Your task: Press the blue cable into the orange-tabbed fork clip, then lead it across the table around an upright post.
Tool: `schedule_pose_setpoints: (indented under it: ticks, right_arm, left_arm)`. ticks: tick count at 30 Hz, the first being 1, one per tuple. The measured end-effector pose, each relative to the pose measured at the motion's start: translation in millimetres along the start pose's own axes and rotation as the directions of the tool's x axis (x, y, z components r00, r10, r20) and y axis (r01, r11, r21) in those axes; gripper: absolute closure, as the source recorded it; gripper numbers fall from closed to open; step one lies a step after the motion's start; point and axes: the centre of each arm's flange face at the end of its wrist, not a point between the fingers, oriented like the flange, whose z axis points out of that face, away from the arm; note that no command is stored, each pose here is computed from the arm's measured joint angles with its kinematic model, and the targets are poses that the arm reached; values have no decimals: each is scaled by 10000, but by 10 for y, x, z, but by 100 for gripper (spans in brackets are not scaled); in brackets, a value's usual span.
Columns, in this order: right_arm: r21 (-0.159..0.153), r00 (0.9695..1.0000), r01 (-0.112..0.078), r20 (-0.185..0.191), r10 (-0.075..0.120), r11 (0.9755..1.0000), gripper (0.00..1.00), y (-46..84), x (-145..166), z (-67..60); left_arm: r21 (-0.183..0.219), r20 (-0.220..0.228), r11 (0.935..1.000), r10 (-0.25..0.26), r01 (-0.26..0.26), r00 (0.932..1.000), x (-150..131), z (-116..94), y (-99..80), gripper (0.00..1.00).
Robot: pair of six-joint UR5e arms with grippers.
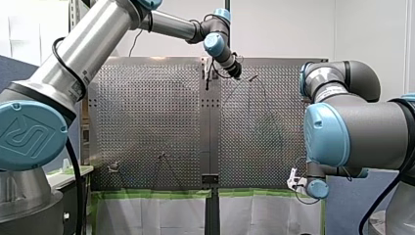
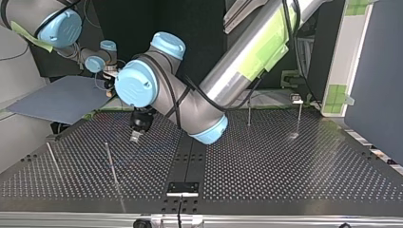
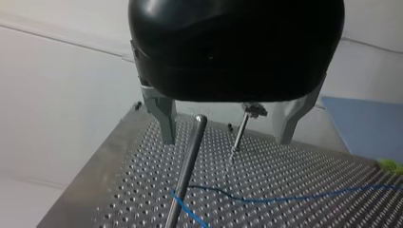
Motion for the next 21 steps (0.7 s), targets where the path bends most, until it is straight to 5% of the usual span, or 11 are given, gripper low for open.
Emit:
schedule_pose_setpoints:
  ticks: [15, 21]
  right_arm:
    - [6, 10000, 2, -8, -2, 10000, 100, -1, -6, 0]
    - [-6, 10000, -2, -6, 2, 10000, 100, 8, -13, 0]
  left_arm:
    - [-1228, 114, 9924, 133, -118, 9998, -13, -13, 123, 0]
    - [-1344, 129, 9909, 138, -119, 9998, -15, -14, 135, 0]
